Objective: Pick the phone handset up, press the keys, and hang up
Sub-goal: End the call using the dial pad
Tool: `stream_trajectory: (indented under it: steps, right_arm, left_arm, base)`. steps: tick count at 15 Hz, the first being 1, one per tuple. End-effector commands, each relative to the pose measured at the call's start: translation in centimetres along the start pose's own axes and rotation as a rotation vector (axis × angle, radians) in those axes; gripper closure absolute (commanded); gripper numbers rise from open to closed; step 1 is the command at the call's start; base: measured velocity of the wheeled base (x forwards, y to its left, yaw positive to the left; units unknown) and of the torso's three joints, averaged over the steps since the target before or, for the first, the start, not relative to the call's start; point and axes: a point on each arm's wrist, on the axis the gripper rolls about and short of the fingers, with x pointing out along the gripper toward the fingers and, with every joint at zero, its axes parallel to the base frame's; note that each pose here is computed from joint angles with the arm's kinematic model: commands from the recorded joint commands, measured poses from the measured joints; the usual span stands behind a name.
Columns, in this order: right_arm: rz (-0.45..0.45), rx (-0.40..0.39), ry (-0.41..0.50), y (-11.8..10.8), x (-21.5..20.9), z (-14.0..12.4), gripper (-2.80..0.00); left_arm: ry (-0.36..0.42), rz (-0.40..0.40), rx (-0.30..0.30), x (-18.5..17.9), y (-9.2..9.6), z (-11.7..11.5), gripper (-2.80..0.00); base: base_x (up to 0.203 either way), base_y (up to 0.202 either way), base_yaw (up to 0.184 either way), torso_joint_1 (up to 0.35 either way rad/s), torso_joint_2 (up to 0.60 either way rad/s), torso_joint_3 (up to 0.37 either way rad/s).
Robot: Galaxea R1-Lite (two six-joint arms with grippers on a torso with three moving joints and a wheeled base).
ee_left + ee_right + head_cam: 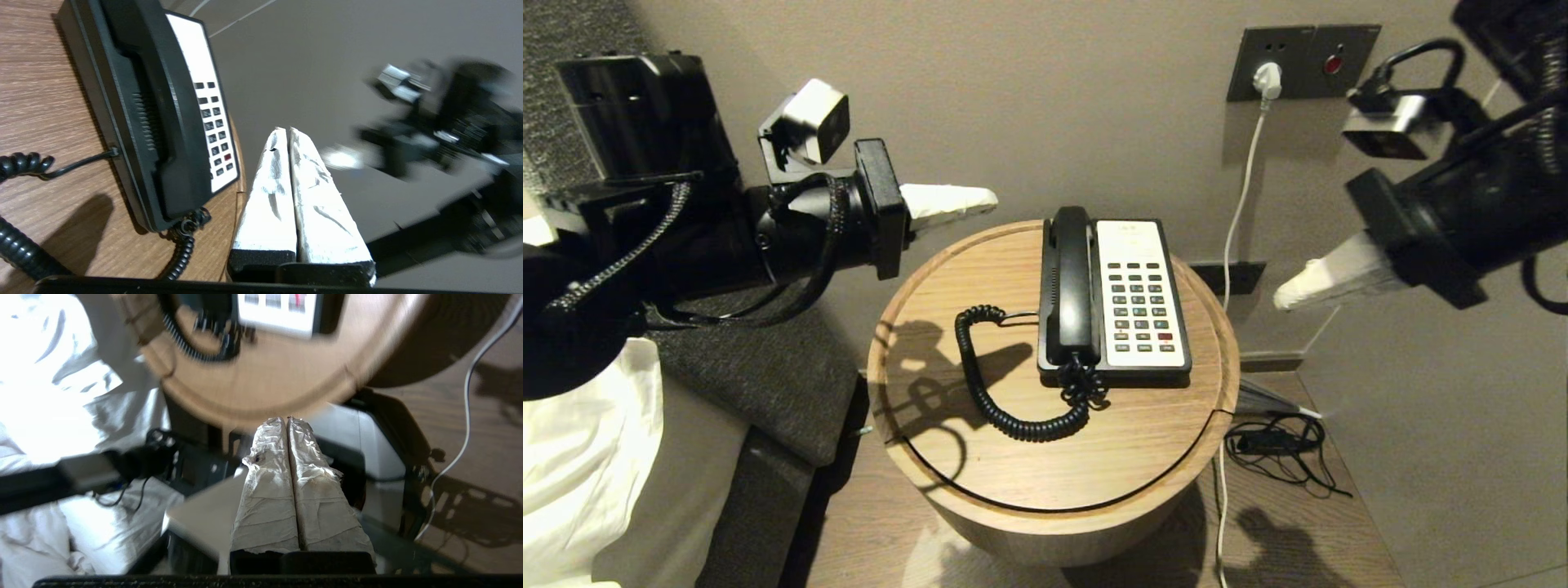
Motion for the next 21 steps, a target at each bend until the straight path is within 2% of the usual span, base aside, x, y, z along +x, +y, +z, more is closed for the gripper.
stream_trajectory:
  steps: [1, 4, 7, 15, 21]
  right_arm:
    - [-0.048, 0.008, 0.084, -0.5, 5.7, 2.1, 0.00]
    - [-0.080, 0.005, 0.115, -1.1, 9.7, 3.1, 0.00]
    - [-0.080, 0.011, 0.120, -1.4, 11.2, 3.5, 0.00]
    - [-0.076, -0.006, 0.148, -0.7, 11.8, 3.1, 0.00]
    - [-0.065, -0.026, 0.141, 0.2, 10.0, 2.4, 0.00]
  left_arm:
    - [-0.012, -0.012, 0.009, -0.6, -0.6, 0.2, 0.00]
    - [-0.011, -0.006, -0.001, -0.6, -0.3, -0.1, 0.00]
    - [-0.002, 0.000, -0.011, -0.7, 0.0, -0.4, 0.00]
    - [0.002, 0.007, -0.020, -0.9, 0.1, -0.7, 0.00]
    - [0.008, 0.008, -0.022, -1.0, 0.1, -0.9, 0.00]
  base:
    - [0.000, 0.000, 0.000, 0.000, 0.00, 0.000]
    - [0.000, 0.000, 0.000, 0.000, 0.00, 0.000]
    - [0.000, 0.000, 0.000, 0.000, 0.00, 0.000]
    - [0.000, 0.000, 0.000, 0.000, 0.00, 0.000]
    - [0.000, 0.000, 0.000, 0.000, 0.00, 0.000]
